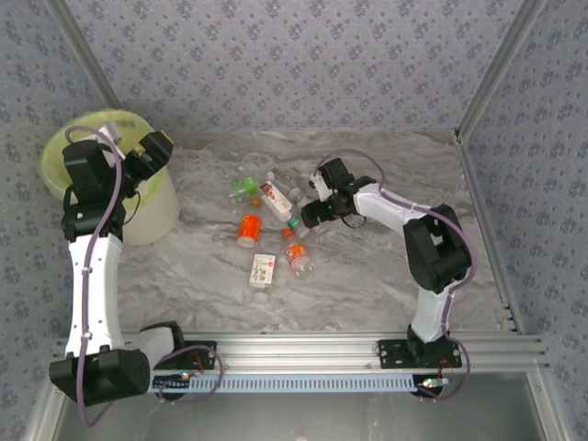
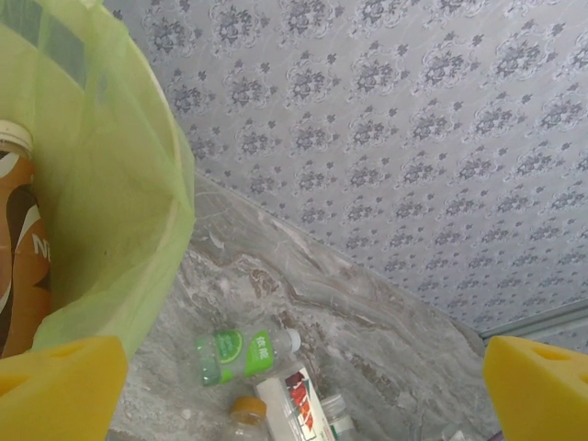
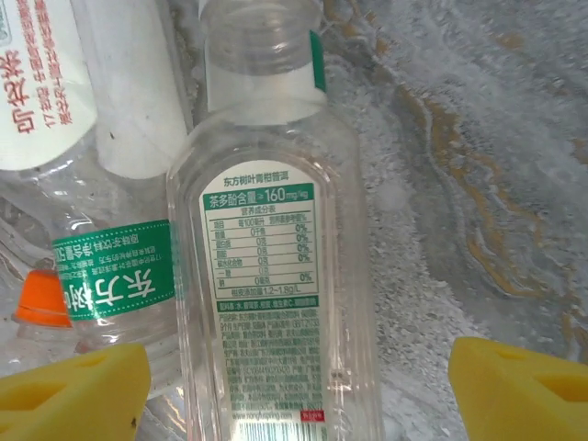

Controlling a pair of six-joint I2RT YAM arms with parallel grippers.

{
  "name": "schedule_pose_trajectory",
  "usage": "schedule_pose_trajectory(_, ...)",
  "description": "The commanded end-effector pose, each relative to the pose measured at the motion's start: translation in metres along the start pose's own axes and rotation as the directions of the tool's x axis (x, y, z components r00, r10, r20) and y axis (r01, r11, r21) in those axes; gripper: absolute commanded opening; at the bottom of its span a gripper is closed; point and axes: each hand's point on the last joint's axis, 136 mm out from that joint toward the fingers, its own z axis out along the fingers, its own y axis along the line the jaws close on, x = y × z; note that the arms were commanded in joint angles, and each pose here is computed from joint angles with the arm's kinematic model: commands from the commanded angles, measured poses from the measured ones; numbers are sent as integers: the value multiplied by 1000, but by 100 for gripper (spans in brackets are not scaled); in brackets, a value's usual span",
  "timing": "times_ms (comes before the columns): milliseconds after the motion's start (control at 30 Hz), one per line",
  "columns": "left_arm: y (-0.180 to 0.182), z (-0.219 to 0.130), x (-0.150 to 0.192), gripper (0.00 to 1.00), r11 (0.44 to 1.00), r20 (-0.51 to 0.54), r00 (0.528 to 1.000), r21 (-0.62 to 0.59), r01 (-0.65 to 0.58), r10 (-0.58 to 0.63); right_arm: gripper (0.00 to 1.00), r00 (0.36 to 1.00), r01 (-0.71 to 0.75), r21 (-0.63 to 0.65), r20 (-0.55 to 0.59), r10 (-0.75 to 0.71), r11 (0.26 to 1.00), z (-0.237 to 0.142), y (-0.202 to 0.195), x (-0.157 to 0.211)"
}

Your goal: Put the plastic bottles in the bin

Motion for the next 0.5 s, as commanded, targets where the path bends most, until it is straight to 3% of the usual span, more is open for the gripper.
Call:
schedule_pose_trajectory(0,-4,-6,1,99,1000,-1,1000,17,-19,20,84,998,15,-22,-57,-16,1000,8,6,8)
schedule_pose_trajectory(300,-3,-5,4,99,1000,-14,1000,18,-12,13,61,994,-76,128,-69,85,989,15,-23,15)
schedule_pose_trajectory(467,-3,-4,6,100,1000,-22,1000,21,-8,8,67,994,-37,80,-99,45,996,24,-14,19)
